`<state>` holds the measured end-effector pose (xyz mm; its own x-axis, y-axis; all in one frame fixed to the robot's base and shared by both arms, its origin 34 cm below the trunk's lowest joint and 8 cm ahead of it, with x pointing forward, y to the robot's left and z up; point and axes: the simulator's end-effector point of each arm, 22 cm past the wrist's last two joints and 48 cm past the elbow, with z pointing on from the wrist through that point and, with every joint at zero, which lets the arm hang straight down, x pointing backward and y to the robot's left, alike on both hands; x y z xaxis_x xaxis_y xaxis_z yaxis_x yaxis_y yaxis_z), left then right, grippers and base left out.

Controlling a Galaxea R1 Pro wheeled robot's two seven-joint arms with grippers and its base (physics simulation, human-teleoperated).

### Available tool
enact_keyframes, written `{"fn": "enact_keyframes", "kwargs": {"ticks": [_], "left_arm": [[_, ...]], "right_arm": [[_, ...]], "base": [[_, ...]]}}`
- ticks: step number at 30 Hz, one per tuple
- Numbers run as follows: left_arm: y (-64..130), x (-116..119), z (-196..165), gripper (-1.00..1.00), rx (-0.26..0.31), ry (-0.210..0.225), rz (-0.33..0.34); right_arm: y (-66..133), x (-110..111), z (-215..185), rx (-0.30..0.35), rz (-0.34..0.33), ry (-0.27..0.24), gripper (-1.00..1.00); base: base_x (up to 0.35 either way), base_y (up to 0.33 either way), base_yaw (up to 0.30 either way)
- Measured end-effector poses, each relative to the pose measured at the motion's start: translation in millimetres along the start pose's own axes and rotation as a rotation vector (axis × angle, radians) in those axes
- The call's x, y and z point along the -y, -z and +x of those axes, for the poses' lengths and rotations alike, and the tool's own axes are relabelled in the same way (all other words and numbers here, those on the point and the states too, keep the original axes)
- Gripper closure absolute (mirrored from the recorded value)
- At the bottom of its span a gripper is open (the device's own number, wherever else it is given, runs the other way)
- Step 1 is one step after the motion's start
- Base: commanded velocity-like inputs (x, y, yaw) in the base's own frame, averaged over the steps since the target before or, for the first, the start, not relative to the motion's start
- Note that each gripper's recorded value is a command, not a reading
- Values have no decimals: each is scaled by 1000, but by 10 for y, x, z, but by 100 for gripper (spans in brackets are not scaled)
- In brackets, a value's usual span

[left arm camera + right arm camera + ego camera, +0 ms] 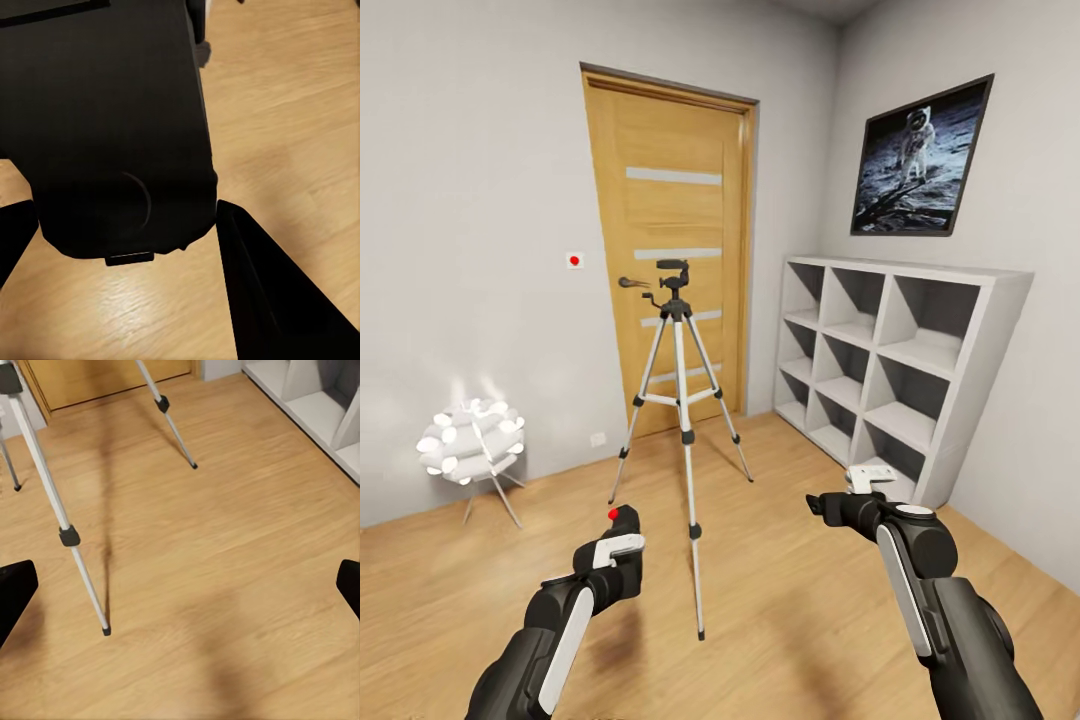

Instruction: Attach the digital camera to the camera tripod in the bedroom.

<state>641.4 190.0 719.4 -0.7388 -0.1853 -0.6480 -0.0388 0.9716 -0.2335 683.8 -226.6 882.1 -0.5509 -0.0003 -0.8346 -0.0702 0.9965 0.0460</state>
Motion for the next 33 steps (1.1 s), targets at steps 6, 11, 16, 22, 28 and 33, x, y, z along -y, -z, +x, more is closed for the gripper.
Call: {"fn": "enact_keyframes", "kwargs": {"ticks": [6, 11, 16, 22, 28, 33], "left_arm": [[0, -16, -6, 100, 3, -1, -6], [-1, -24, -5, 100, 3, -1, -9], [-2, -64, 0, 100, 1, 10, -12], [21, -141, -30, 100, 10, 27, -28], [47, -235, -59, 100, 20, 50, -44], [50, -256, -61, 100, 21, 56, -46]], "right_arm": [[0, 0, 0, 0, 0, 0, -100], [0, 0, 0, 0, 0, 0, -100], [1, -1, 0, 0, 0, 0, -100], [4, -4, -1, 1, -1, 0, -100], [4, -6, -1, 0, -1, 1, -100], [4, -6, -1, 0, -1, 1, -100]], "base": [[8, -298, 237], [2, -302, 247], [76, -298, 242], [208, -275, 74], [236, -263, 14], [250, -247, 40]]}}
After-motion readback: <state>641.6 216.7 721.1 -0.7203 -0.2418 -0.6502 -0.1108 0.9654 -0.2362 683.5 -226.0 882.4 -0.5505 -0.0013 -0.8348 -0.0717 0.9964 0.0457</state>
